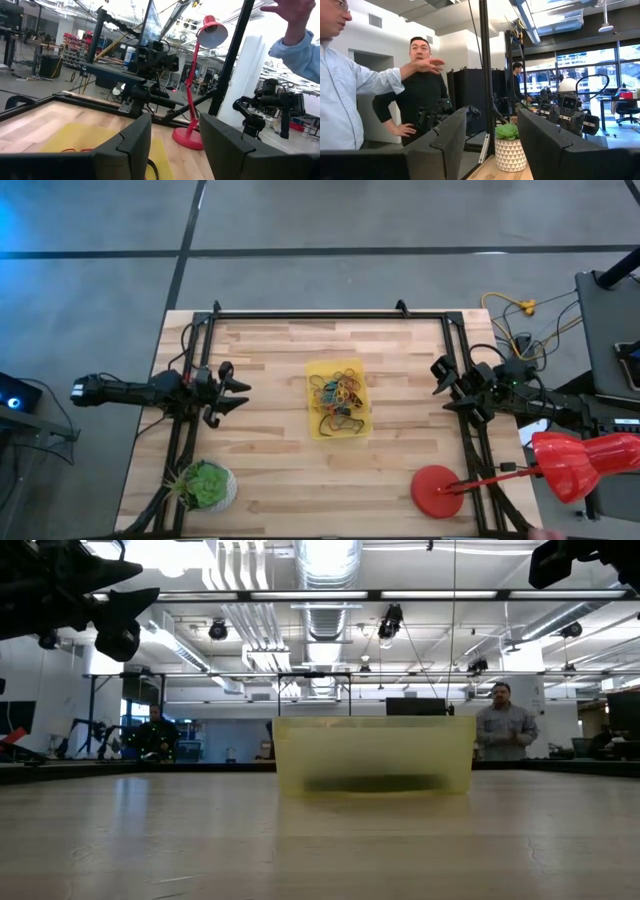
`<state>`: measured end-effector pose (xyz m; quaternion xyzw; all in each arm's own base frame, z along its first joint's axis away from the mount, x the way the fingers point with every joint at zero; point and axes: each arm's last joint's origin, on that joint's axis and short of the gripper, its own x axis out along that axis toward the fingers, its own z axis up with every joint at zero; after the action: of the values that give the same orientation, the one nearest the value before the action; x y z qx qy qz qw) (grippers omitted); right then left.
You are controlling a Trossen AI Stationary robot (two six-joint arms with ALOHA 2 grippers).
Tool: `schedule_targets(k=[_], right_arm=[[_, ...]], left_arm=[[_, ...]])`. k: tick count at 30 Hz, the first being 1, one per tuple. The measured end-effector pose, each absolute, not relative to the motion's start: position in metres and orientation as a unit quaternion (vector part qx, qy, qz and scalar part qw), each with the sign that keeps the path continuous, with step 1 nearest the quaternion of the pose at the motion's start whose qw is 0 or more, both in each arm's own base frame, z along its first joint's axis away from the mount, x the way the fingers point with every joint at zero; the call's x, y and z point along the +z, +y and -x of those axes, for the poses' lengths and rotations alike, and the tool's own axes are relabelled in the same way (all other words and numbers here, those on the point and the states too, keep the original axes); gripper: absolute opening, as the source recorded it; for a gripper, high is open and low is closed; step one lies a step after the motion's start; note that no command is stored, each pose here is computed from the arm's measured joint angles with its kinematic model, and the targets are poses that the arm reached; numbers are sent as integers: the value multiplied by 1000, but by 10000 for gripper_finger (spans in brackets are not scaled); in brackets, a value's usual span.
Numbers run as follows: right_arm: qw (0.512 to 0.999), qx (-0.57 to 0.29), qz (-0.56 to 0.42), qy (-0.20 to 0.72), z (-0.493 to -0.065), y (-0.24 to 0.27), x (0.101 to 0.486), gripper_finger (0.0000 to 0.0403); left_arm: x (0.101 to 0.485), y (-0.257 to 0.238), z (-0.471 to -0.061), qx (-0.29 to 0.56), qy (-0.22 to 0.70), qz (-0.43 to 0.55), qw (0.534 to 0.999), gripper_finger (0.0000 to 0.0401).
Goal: Pick and place rubber bands into bin
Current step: Return to Home Position
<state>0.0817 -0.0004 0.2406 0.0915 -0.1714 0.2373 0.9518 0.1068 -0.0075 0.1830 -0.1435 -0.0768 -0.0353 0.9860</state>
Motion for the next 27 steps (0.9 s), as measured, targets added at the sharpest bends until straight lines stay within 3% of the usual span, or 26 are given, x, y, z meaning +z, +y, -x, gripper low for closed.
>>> schedule_targets(k=[27], right_arm=[[952, 237, -92, -171, -82, 0, 241, 165]], left_arm=[[183, -8, -107, -35, -77, 144, 986, 152]])
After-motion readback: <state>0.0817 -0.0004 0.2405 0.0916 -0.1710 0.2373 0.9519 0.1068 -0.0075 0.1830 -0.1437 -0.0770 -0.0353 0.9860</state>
